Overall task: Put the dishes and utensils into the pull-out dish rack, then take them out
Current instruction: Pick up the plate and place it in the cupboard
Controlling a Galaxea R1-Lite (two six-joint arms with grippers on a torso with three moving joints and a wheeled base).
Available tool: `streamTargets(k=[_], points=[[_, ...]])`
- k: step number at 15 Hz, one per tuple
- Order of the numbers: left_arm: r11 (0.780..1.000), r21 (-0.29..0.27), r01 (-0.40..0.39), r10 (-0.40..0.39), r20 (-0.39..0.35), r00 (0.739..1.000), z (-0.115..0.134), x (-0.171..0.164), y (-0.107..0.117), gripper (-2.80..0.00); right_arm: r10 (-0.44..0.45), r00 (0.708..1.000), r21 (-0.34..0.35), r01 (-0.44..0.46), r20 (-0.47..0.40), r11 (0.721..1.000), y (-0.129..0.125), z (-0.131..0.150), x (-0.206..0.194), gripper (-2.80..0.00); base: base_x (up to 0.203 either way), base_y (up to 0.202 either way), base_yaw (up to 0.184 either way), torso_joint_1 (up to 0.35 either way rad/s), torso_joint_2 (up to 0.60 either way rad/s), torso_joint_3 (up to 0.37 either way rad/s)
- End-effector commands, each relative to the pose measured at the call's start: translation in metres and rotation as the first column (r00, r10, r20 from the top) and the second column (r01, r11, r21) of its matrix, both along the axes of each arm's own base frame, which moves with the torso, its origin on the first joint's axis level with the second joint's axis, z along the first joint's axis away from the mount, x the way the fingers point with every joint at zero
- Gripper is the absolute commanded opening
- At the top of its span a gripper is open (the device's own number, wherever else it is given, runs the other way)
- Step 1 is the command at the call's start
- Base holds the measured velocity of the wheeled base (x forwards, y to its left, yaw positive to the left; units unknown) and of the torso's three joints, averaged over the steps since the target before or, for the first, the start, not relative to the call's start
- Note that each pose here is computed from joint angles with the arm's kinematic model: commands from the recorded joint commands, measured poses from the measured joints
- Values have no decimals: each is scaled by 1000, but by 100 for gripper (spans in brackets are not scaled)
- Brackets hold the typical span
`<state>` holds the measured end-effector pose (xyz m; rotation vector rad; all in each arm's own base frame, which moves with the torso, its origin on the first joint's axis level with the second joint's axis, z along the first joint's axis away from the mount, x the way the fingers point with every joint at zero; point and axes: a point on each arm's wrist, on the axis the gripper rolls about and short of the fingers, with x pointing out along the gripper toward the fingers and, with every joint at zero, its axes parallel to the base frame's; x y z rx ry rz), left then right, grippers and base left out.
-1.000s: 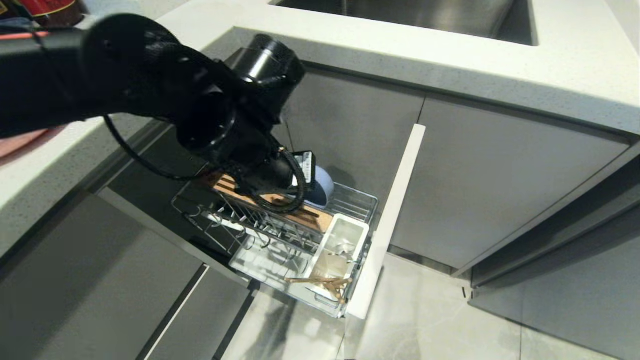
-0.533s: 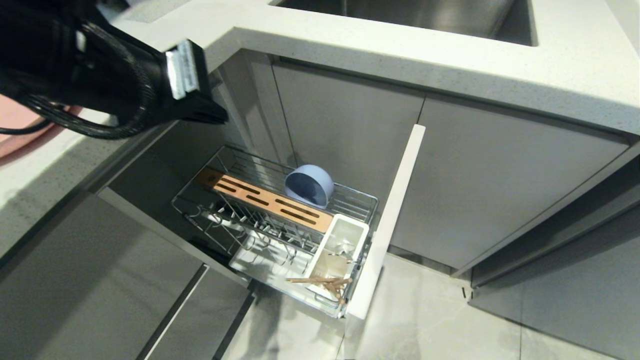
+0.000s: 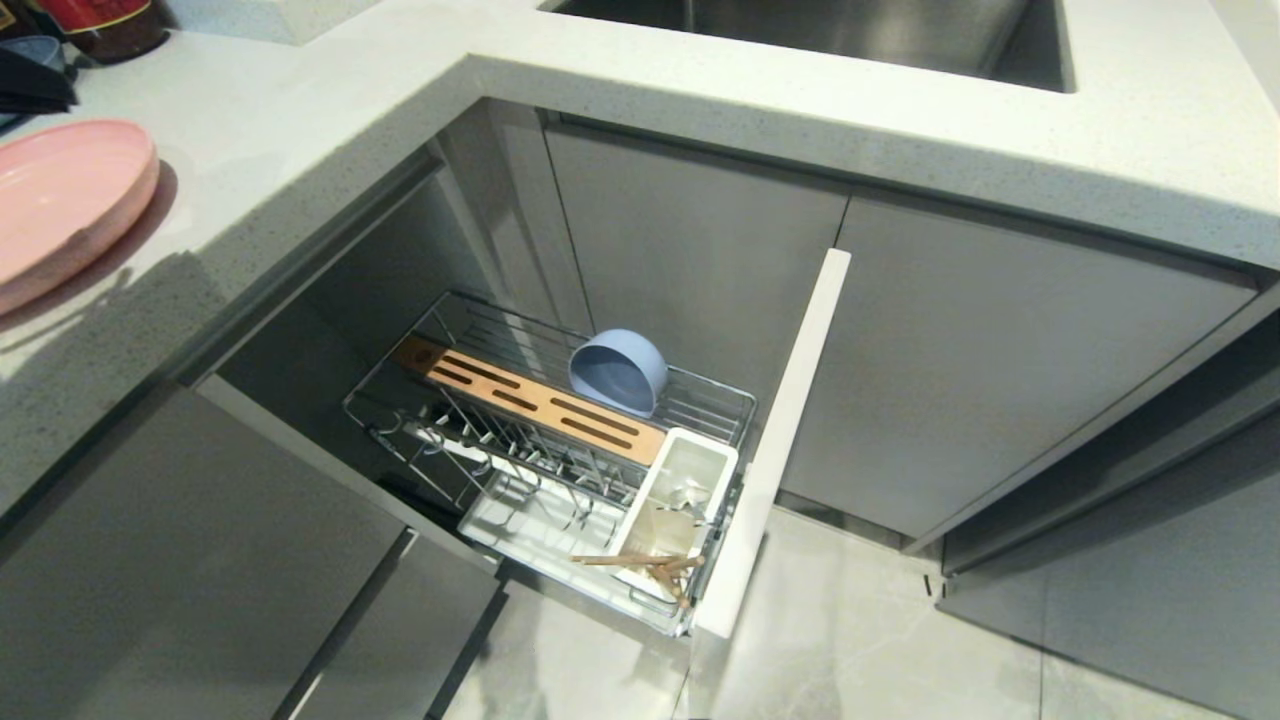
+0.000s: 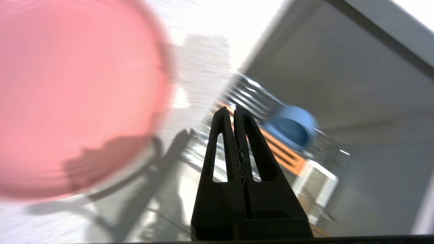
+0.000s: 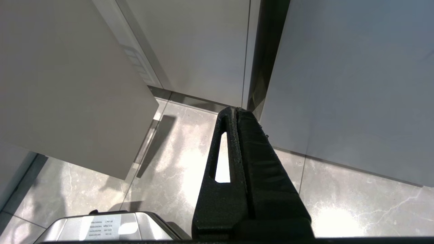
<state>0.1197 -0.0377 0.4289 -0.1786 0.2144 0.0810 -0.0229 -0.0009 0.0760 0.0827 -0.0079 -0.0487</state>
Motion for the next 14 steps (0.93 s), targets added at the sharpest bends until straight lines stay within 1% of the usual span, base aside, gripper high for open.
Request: streamTargets(k=[1,2,3,5,8,11,13,14], points=[[998,17,-64,64,27,998,2,-15,11,-280,0,1000,0,0,5,1000,0,0,0,-280,0,0,0,0,0,0],[991,40,-128,127,25,992,1,-15,14,-280,0,1000,0,0,5,1000,0,0,0,-280,0,0,0,0,0,0],[986,55,-159,158,18,987,-1,-13,14,-280,0,1000,0,0,5,1000,0,0,0,-280,0,0,0,0,0,0],[984,84,-156,156,4,988,-4,-10,14,-280,0,1000,0,0,5,1000,0,0,0,-280,0,0,0,0,0,0],[981,122,-148,157,-64,986,-15,15,5,-280,0,1000,0,0,5,1000,0,0,0,-280,0,0,0,0,0,0],[979,140,-147,162,-99,982,-22,37,-2,-280,0,1000,0,0,5,1000,0,0,0,-280,0,0,0,0,0,0],[969,163,-188,208,-116,971,-27,51,-5,-280,0,1000,0,0,5,1000,0,0,0,-280,0,0,0,0,0,0],[967,165,-196,215,-111,970,-27,52,-5,0,0,1000,0,0,5,1000,0,0,0,-280,0,0,0,0,0,0]])
